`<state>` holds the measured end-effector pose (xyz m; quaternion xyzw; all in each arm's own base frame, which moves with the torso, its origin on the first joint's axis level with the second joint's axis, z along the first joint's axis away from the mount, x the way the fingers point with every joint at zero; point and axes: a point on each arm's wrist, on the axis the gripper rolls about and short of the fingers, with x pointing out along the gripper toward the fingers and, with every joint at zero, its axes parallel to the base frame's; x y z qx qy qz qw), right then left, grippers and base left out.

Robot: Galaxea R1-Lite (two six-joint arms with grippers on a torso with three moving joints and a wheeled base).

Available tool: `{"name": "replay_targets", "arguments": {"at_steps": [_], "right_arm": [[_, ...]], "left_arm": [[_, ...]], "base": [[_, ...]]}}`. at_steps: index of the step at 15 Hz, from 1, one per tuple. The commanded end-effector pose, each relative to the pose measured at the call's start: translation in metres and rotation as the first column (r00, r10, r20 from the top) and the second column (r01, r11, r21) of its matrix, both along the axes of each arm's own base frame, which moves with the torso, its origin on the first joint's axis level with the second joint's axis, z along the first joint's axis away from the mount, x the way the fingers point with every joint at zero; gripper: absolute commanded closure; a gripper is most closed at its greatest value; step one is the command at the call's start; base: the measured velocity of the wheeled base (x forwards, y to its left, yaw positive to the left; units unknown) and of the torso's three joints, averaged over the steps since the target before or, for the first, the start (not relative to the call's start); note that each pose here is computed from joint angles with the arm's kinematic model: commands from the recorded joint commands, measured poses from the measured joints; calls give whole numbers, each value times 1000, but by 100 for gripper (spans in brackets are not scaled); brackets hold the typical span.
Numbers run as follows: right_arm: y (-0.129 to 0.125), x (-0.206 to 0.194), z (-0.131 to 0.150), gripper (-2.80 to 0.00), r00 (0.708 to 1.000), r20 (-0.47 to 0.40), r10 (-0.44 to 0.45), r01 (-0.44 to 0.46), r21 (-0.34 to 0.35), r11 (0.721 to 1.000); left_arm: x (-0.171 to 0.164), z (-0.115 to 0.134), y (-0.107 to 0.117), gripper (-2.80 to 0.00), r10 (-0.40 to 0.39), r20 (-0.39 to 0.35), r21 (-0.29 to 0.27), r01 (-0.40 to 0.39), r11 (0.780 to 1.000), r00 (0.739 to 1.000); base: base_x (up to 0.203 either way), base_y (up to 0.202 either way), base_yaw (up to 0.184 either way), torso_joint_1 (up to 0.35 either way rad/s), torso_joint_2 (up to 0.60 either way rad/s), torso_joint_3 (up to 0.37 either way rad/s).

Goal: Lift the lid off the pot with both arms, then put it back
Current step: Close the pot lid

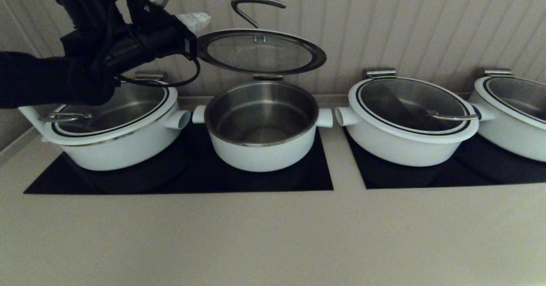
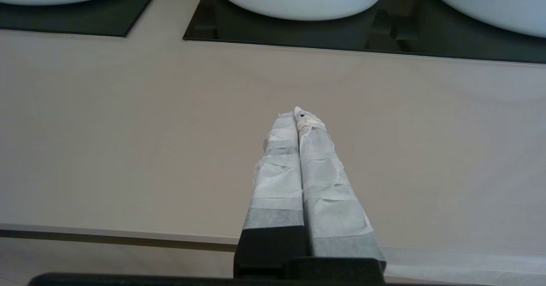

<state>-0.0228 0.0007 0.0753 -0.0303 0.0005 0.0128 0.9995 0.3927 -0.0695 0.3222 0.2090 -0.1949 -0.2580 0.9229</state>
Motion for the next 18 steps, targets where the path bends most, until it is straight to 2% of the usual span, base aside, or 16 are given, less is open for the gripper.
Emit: {"name": "replay_targets", "arguments": {"at_steps": [1, 11, 18], "right_arm": [[0, 0, 0, 0, 1000, 0, 1, -1, -1, 1000], [0, 0, 0, 0, 1000, -1, 1, -1, -1, 1000], [0, 0, 0, 0, 1000, -1, 1, -1, -1, 1000]], "left_arm": [[4, -5, 0, 0, 2, -5, 13, -2, 1000, 1000], [2, -4, -1, 0, 0, 1, 13, 0, 1000, 1000], [-13, -2, 2, 0, 1, -7, 16, -1, 1000, 1000]], "base": [[0, 0, 0, 0, 0, 0], [0, 0, 0, 0, 0, 0], [0, 0, 0, 0, 0, 0]]}}
